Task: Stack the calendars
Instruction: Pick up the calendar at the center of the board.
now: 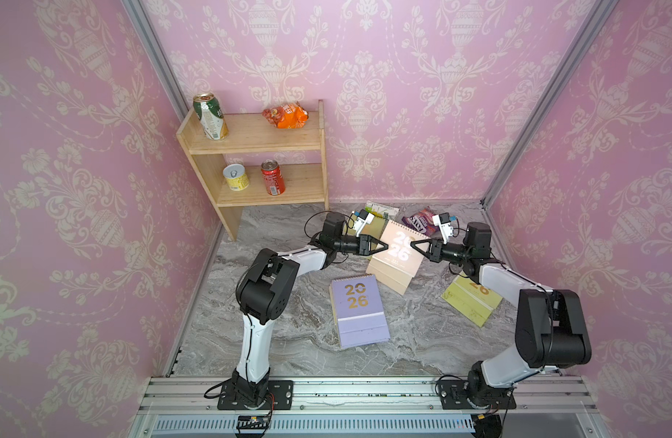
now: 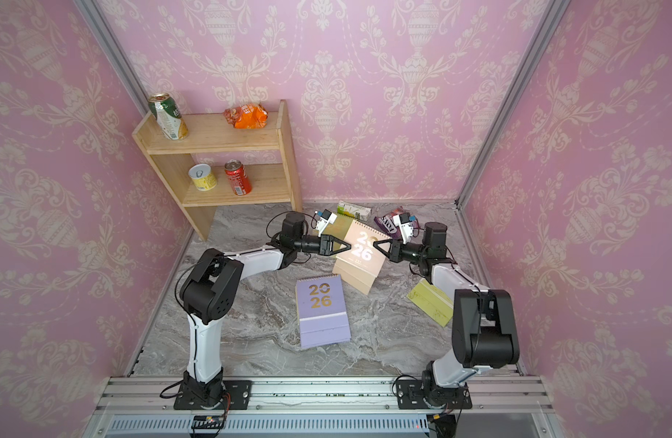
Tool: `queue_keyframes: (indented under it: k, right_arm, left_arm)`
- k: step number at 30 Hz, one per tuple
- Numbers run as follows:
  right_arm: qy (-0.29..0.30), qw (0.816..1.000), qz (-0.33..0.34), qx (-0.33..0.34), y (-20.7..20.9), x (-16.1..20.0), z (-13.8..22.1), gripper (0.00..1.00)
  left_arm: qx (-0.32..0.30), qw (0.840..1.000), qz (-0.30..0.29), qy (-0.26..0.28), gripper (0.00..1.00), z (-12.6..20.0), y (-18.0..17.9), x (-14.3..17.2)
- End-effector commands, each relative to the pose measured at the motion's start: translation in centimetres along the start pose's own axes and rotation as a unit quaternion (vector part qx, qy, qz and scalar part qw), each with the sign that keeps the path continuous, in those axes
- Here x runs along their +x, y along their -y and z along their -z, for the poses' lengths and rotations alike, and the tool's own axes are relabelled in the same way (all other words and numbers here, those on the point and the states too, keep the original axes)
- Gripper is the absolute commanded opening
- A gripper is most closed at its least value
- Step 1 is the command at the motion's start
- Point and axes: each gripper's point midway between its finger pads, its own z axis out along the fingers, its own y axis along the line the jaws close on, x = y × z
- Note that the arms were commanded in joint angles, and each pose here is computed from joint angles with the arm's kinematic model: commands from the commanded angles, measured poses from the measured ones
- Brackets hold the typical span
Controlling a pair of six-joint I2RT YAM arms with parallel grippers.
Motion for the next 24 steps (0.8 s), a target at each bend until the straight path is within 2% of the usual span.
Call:
queue_keyframes:
  k: [1, 6, 9, 12, 16, 20, 24]
  right_arm:
    - [0.01, 0.996, 0.027, 0.086, 1.0, -0.7, 1.1, 0.0]
    - [0.034, 0.987, 0.045, 0.149, 1.1, -2.0, 2.9, 0.0]
    - [0.049, 0.981, 0.056, 0.177, 1.0, -2.6, 3.9, 0.0]
    - [0.059, 0.979, 0.062, 0.183, 0.6, -3.0, 4.4, 0.0]
    - [0.066, 0.983, 0.068, 0.155, -1.0, -3.7, 4.4, 0.0]
    - [0.065, 0.99, 0.073, 0.099, -3.3, -4.3, 3.9, 0.0]
    - [0.05, 0.994, 0.089, 0.033, -6.4, -4.3, 2.9, 0.0]
  left_arm:
    - [0.037, 0.998, -0.053, 0.005, 0.56, -0.7, 3.4, -1.5]
    - [0.02, 0.998, -0.061, 0.004, 0.8, -0.6, 3.1, -1.9]
    - [-0.008, 0.997, -0.076, 0.003, 0.89, -0.1, 3.0, -2.1]
    - [-0.063, 0.993, -0.1, -0.002, 0.9, 0.8, 2.5, -2.2]
    - [-0.132, 0.982, -0.137, -0.005, 0.94, 2.7, 2.5, -2.4]
    - [-0.152, 0.977, -0.147, 0.01, 0.99, 4.9, 2.9, -2.9]
    - [-0.154, 0.975, -0.161, 0.011, 0.98, 6.9, 4.0, -2.8]
